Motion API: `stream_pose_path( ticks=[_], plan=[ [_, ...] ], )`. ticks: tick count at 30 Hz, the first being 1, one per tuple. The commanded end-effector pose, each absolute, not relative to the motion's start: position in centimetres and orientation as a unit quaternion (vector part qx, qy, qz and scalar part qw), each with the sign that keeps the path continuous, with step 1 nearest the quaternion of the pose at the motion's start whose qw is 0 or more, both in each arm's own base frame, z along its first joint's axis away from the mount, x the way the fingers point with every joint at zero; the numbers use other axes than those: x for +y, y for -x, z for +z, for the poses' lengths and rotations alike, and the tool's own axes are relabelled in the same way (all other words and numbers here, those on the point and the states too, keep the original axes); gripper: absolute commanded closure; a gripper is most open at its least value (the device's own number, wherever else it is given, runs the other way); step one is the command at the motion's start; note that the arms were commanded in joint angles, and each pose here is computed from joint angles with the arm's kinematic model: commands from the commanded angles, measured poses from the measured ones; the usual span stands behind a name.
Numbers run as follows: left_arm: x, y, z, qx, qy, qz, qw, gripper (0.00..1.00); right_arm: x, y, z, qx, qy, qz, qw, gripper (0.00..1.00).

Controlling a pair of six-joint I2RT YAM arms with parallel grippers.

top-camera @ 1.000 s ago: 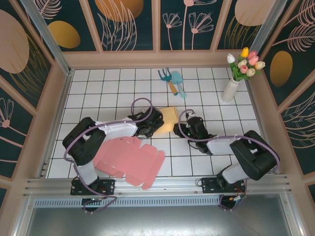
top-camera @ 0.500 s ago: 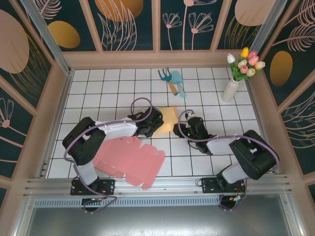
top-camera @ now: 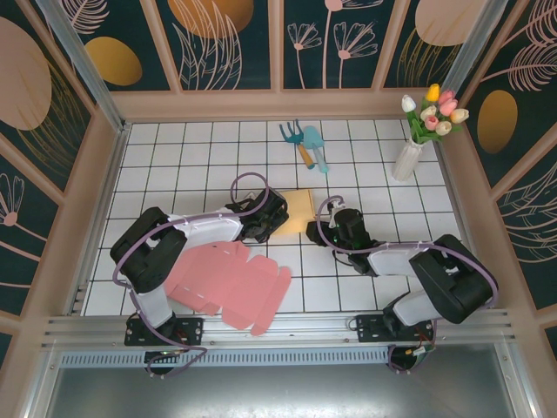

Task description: Fold the paper box

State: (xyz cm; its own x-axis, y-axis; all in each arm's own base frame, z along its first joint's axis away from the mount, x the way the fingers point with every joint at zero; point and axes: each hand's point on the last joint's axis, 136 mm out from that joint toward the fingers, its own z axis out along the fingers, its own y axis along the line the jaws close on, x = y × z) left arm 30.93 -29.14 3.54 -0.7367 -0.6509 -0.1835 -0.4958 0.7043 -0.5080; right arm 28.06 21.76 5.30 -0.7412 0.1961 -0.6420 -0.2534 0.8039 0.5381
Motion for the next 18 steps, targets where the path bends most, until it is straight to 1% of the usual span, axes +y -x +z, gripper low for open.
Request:
stream_pose_path(
  ticks=[1, 7, 16, 18],
  plan=[
    [-26.9, -29.1, 0.2, 0.923, 0.319, -0.156, 0.148, 0.32, 22.7, -27.6, 6.6, 0.868, 0.035, 0.337, 0.362, 0.63],
    [-26.9, -29.0, 0.1, 0.923, 0.319, -0.156, 0.146, 0.32, 22.2, -28.0, 5.3, 0.878, 0.033, 0.312, 0.361, 0.64],
    [-26.8, -29.0, 0.0, 0.924, 0.319, -0.154, 0.146, 0.33, 22.6, -28.3, 4.3, 0.881, 0.036, 0.311, 0.354, 0.65],
    [-26.6, -28.9, -0.1, 0.924, 0.32, -0.151, 0.146, 0.33, 22.4, -28.3, 4.1, 0.882, 0.037, 0.305, 0.358, 0.67]
  ],
)
